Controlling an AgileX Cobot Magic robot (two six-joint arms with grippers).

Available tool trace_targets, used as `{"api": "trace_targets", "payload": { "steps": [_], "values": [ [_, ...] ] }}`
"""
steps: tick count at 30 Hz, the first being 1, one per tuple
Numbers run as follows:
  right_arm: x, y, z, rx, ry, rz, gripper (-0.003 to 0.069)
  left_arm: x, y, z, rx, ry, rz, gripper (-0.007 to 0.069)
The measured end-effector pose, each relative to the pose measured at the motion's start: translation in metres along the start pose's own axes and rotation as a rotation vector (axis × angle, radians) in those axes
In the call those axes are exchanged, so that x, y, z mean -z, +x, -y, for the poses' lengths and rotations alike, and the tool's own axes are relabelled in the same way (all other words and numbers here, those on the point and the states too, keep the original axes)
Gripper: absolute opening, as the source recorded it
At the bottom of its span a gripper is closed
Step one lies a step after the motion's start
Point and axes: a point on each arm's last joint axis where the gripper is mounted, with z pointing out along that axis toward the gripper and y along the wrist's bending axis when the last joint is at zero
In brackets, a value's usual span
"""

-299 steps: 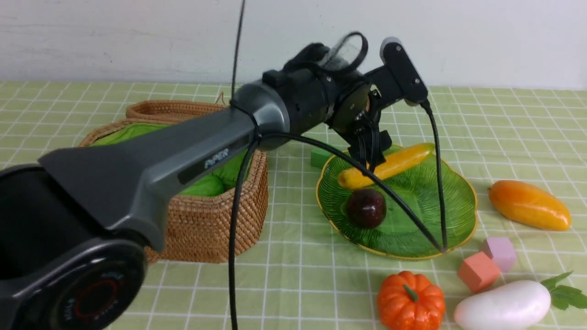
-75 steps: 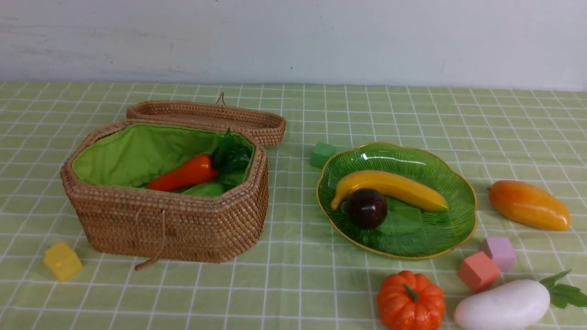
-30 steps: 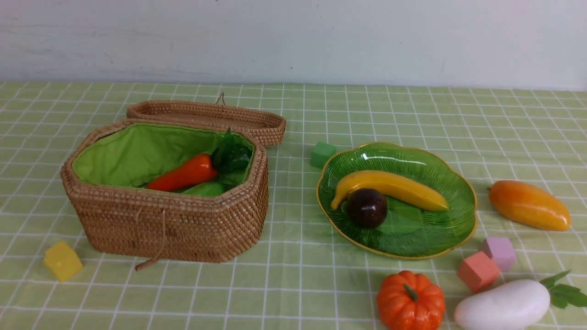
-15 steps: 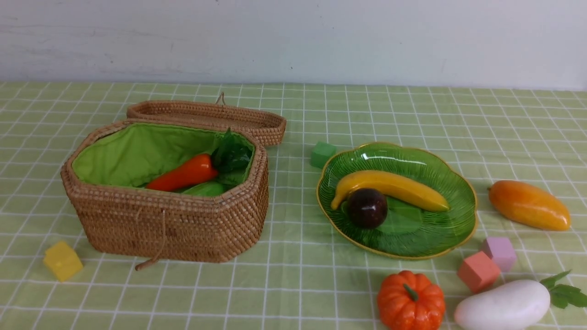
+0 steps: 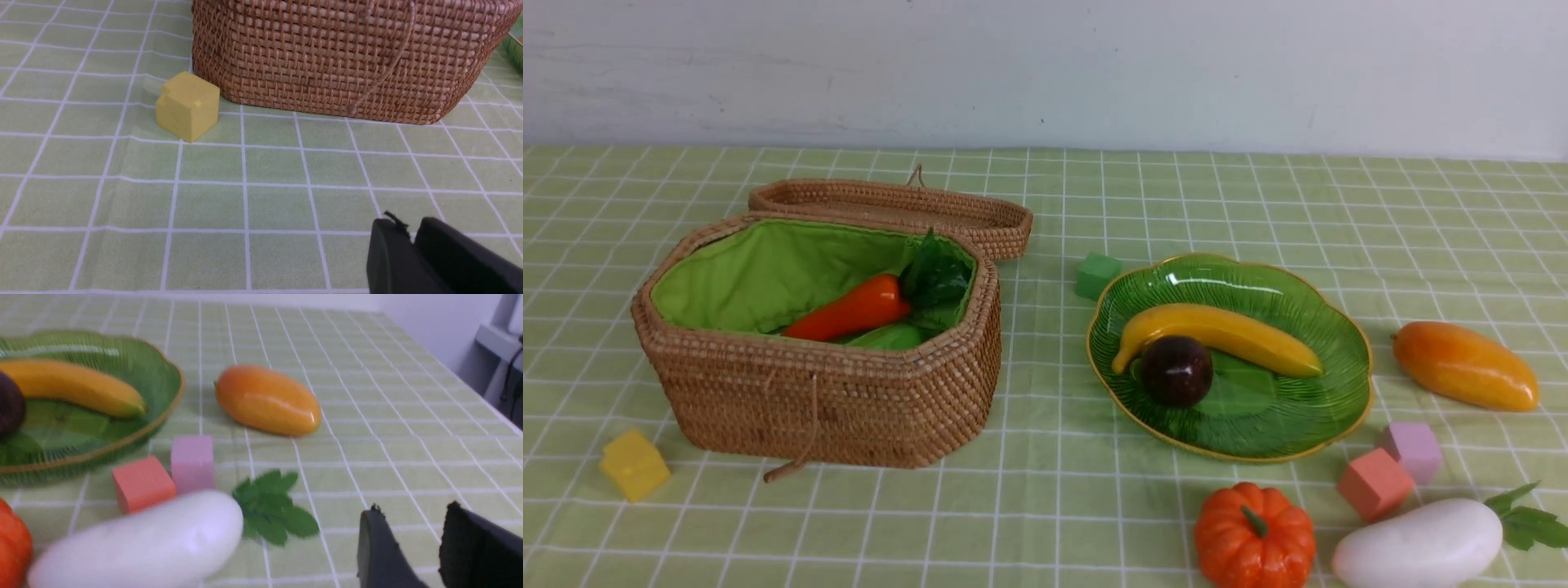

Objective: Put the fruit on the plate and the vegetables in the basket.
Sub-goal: Take a daikon with your right arm and place it on the basket on the left.

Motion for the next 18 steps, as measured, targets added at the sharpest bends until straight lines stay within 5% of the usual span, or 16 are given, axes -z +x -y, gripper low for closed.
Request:
{"api": "trace_targets", "payload": {
  "steps": [8,18],
  "values": [
    [0.003,-0.023,-0.003,-0.059,-0.040,0.257,0.0241,0.000,0.000,0.000,0.000,0.000,0.000,0.0090],
    [0.005,-0.031,-0.003,-0.112,-0.057,0.341,0.0241,0.000,0.000,0.000,0.000,0.000,0.000,0.0098]
  ]
}}
